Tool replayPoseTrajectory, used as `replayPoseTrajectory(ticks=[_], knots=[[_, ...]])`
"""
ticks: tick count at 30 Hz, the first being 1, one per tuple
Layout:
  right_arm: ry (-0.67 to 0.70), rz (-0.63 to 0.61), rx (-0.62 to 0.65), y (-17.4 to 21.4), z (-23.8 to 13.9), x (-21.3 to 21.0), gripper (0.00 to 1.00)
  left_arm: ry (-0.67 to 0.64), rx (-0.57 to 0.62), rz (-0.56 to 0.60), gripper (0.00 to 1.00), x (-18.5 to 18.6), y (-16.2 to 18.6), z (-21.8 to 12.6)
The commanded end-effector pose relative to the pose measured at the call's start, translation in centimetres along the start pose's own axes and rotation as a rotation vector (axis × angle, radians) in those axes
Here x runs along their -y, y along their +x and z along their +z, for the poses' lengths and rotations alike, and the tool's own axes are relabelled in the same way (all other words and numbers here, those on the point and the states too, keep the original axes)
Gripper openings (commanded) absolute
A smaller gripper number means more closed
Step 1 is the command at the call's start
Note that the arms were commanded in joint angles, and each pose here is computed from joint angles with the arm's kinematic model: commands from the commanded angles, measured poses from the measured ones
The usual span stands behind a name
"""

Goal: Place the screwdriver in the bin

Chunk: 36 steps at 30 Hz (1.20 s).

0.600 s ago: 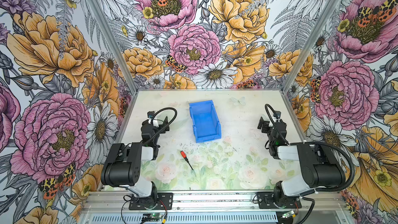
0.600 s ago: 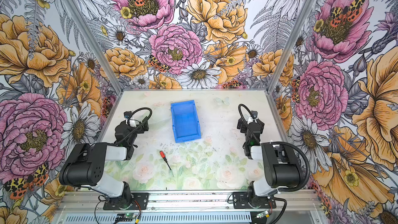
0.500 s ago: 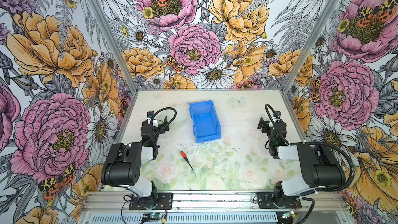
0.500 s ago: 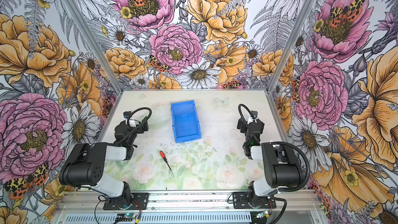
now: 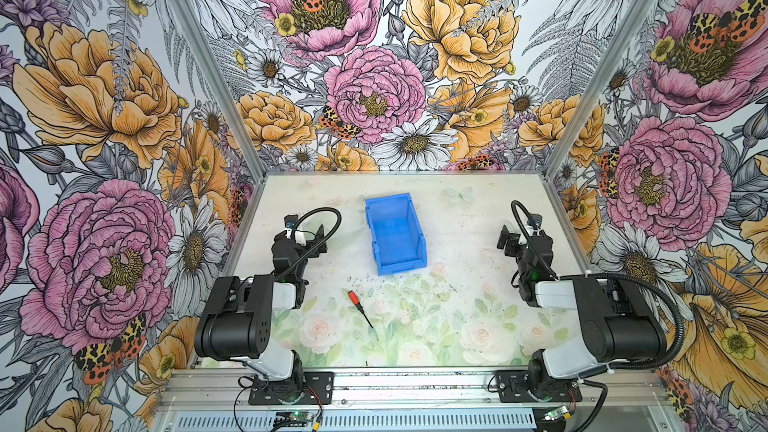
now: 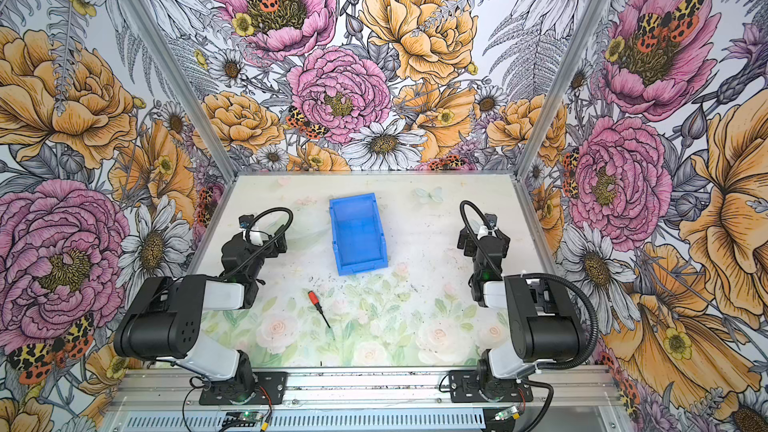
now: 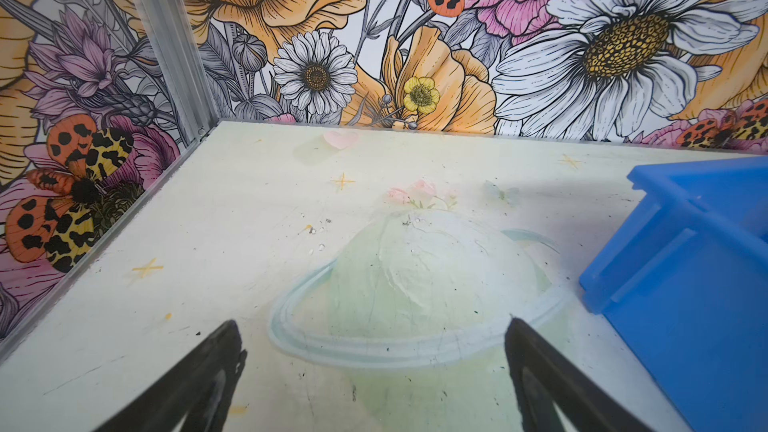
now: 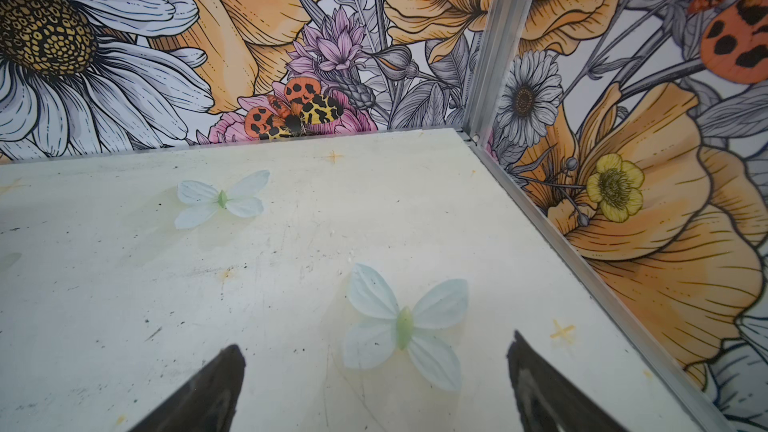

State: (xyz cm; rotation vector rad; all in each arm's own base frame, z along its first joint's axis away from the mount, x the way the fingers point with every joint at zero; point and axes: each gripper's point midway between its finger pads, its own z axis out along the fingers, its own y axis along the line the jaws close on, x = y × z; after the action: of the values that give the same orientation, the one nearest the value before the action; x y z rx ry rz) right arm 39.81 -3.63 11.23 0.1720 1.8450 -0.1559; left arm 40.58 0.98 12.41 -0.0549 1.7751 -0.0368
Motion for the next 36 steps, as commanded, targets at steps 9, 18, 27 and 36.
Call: replayPoseTrajectory(ticks=[9, 18, 27, 36], knots=[[-0.002, -0.011, 0.010, -0.1, 0.0, -0.2, 1.00, 0.019, 0.012, 0.001, 0.99, 0.1, -0.4, 0.0], [-0.002, -0.011, 0.010, -0.1, 0.0, -0.2, 1.00, 0.019, 0.014, -0.001, 0.99, 0.1, -0.5, 0.0], [-0.050, -0.033, 0.001, -0.4, -0.1, -1.1, 0.99, 0.022, 0.034, -0.006, 0.99, 0.0, -0.8, -0.5], [-0.069, -0.038, -0.019, -3.4, -2.9, -1.8, 0.99, -0.060, -0.048, -0.086, 0.99, -1.5, -3.1, -1.8]])
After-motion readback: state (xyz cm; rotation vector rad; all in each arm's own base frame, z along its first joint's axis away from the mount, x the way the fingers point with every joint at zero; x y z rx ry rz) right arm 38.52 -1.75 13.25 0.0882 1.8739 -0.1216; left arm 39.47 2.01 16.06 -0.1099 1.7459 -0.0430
